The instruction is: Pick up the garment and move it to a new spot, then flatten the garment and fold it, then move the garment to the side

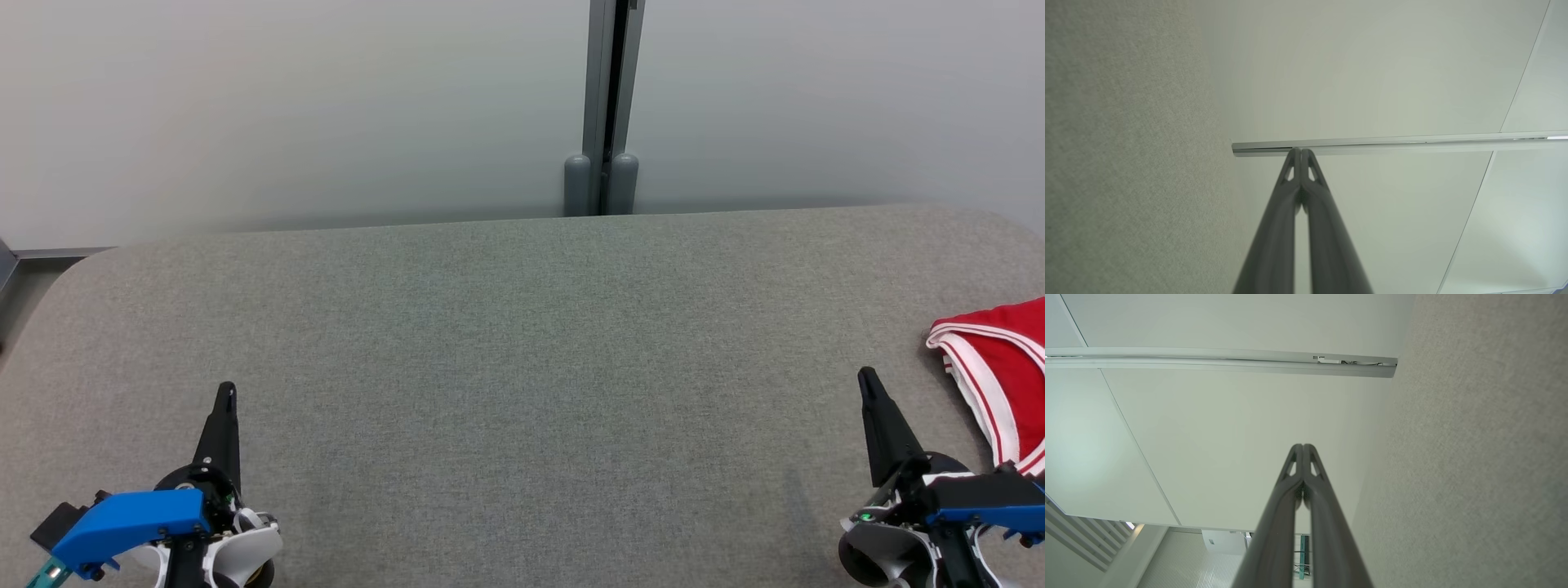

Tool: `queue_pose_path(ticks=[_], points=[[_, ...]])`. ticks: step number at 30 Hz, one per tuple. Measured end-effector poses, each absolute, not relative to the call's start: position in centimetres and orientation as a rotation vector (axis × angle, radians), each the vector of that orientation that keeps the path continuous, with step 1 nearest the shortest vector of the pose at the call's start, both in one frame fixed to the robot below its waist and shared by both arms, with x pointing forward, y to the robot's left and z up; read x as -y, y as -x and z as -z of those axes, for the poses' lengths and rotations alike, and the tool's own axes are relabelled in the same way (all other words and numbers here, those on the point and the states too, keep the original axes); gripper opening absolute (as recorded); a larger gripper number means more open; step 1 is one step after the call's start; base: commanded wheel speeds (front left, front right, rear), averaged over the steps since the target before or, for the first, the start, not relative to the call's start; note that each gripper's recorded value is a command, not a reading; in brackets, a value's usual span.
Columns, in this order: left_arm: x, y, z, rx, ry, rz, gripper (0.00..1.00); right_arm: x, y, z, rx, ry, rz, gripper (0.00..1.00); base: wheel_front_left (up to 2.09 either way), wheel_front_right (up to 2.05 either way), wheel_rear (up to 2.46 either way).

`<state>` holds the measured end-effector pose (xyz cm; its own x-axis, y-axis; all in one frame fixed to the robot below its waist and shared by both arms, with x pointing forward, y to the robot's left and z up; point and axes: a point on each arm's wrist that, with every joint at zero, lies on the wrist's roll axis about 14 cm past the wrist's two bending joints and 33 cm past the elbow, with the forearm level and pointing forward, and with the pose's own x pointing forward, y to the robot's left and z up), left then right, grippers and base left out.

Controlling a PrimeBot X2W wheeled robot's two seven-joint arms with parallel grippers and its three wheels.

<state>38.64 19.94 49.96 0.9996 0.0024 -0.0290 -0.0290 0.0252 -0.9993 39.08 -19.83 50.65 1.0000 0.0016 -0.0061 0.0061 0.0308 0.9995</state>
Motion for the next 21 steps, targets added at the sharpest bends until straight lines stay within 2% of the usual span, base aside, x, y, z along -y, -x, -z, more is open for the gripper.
queue_pose_path(ticks=[21], points=[[-19.97, -38.77, -50.39, -0.009, 1.576, -0.009, 0.0, 19.92, -39.02, -50.81, 0.0, -1.575, -0.002, 0.0, 0.0, 0.0, 0.0]])
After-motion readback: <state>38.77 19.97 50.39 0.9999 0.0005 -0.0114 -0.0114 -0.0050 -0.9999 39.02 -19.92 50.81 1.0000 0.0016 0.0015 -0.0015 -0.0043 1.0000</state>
